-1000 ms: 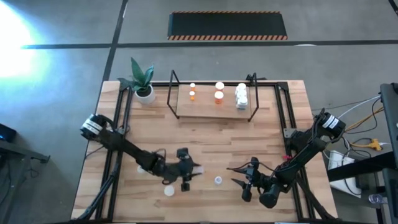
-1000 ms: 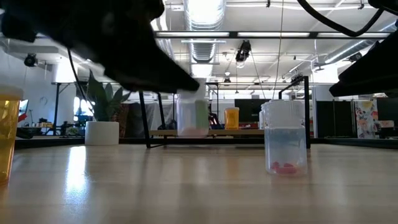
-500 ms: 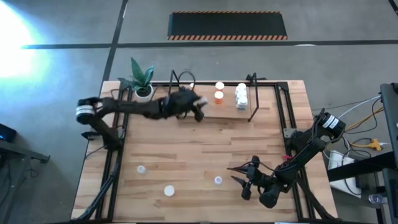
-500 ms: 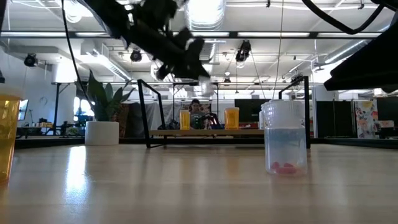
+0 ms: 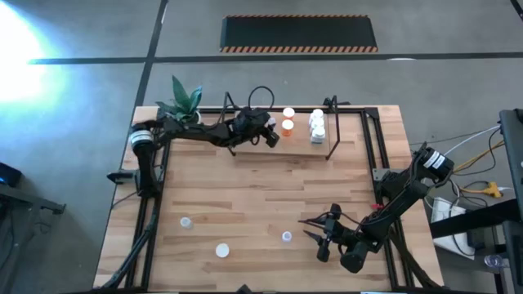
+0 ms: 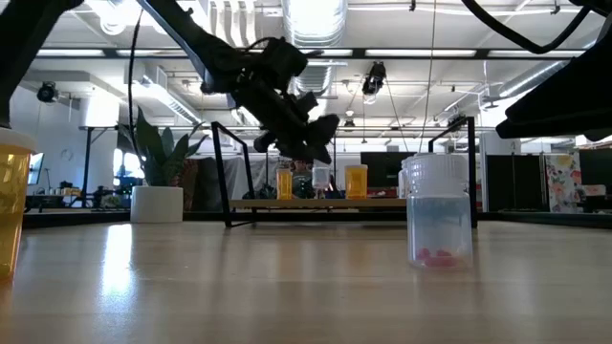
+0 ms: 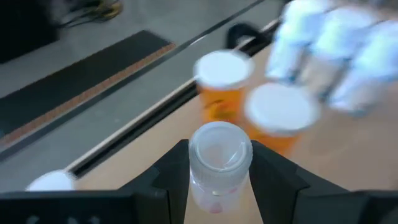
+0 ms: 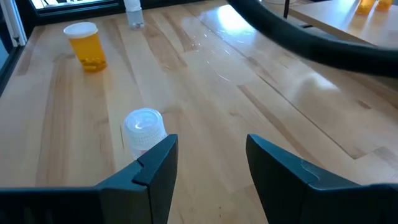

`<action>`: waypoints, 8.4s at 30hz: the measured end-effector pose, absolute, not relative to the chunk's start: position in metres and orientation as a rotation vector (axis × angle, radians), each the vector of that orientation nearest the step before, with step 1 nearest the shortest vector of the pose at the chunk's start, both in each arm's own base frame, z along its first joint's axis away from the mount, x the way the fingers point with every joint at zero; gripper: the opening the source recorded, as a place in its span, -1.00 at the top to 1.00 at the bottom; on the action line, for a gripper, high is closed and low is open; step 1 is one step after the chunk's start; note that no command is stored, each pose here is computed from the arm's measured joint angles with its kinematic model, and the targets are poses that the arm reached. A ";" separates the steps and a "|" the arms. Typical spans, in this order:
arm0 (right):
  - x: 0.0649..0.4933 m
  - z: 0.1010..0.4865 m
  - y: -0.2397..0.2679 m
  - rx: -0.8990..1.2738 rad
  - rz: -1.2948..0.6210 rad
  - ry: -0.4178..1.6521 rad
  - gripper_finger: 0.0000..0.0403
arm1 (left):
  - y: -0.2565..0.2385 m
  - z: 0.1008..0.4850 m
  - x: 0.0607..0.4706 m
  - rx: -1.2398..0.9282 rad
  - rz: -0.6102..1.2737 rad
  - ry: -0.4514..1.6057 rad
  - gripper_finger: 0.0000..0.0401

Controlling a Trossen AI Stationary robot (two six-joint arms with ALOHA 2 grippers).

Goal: Pick and place medicine bottles onto shelf by color
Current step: Put the middle transparent medicine bottle on the shelf, then put the bottom transparent medicine bottle on the shelf aligned with the other transparent medicine bottle, then put the large orange medicine bottle on the shelf aligned with the other large orange medicine bottles

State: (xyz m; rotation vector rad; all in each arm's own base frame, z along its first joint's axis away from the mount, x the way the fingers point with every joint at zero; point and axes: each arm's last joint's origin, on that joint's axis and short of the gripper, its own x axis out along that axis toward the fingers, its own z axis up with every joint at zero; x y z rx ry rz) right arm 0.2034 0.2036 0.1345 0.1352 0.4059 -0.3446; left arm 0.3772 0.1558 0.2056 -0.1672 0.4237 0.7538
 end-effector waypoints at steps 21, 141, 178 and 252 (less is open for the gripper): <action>0.203 0.134 0.204 0.138 -0.342 0.407 0.10 | 0.189 0.186 0.383 -0.159 0.877 0.470 0.38; 0.166 0.128 0.224 0.201 -0.277 0.442 0.10 | -0.155 0.134 0.396 -0.008 -0.177 0.381 0.02; 0.166 0.128 0.224 0.202 -0.276 0.442 0.10 | -0.139 0.175 0.384 0.072 0.003 0.437 0.42; 0.167 0.129 0.222 0.155 -0.298 0.404 0.10 | 0.141 0.182 0.369 -0.107 0.793 0.399 -0.01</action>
